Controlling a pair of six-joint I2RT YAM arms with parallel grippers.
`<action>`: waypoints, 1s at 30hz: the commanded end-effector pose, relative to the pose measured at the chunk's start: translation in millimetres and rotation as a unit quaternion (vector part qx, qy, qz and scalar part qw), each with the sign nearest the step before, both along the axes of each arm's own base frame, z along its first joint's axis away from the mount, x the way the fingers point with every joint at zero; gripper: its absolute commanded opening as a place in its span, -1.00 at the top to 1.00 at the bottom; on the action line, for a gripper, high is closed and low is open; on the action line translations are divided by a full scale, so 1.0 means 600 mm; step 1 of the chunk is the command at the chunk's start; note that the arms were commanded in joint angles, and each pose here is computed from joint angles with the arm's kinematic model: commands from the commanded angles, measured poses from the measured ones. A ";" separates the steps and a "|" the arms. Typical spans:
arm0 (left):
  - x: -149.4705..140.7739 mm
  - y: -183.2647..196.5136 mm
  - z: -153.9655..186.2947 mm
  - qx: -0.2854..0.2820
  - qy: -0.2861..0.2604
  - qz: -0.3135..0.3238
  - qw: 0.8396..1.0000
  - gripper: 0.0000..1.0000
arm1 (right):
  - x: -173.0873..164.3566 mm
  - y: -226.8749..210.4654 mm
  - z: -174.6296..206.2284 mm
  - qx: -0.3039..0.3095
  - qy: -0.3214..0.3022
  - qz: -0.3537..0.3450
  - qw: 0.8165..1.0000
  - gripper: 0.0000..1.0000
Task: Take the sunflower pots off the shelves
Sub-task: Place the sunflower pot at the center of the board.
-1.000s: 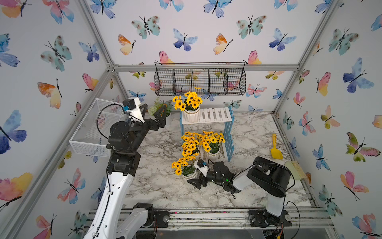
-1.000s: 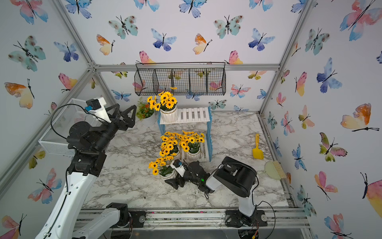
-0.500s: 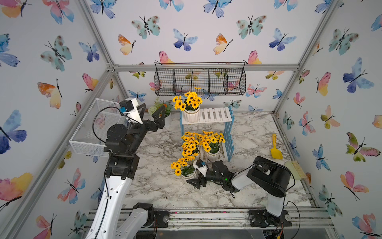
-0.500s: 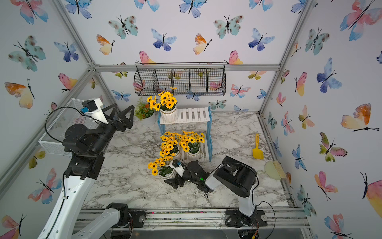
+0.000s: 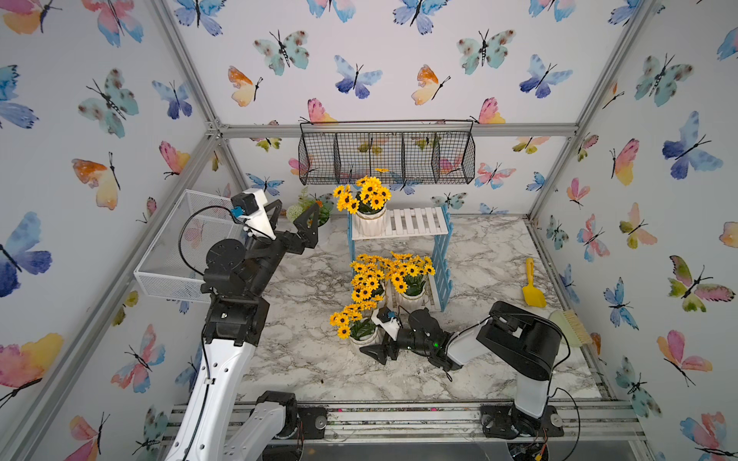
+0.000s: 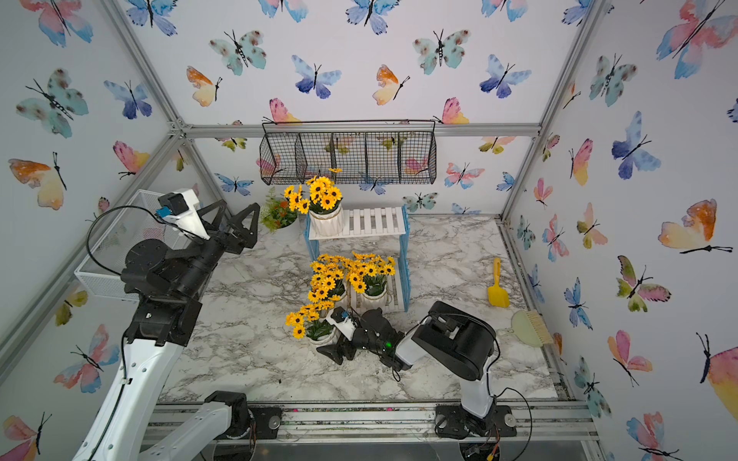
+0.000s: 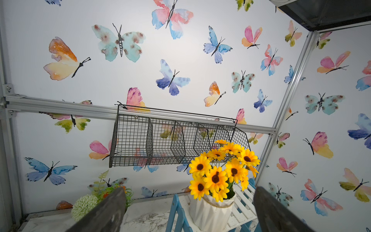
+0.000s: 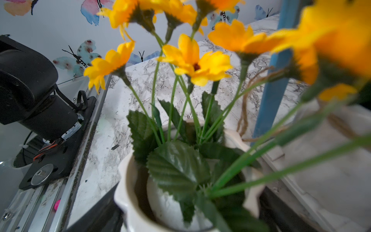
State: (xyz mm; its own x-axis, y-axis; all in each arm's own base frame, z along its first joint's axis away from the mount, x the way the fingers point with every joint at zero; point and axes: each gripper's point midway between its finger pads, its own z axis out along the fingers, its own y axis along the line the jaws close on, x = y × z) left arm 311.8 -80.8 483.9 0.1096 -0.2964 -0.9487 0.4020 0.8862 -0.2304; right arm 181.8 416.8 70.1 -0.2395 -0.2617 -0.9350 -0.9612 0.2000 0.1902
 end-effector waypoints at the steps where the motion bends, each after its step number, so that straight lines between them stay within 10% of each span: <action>1: -0.008 0.003 0.008 -0.007 -0.013 -0.001 1.000 -0.97 | -0.009 0.007 -0.013 -0.017 0.011 0.016 1.000 -0.58; 9: -0.003 0.000 0.004 -0.009 -0.010 -0.005 1.000 -0.97 | -0.007 0.008 -0.016 -0.025 0.016 0.013 0.999 -0.96; 30: 0.004 0.001 -0.012 0.000 -0.004 0.001 1.000 -0.97 | -0.005 -0.002 -0.002 -0.081 0.028 0.007 0.996 -0.96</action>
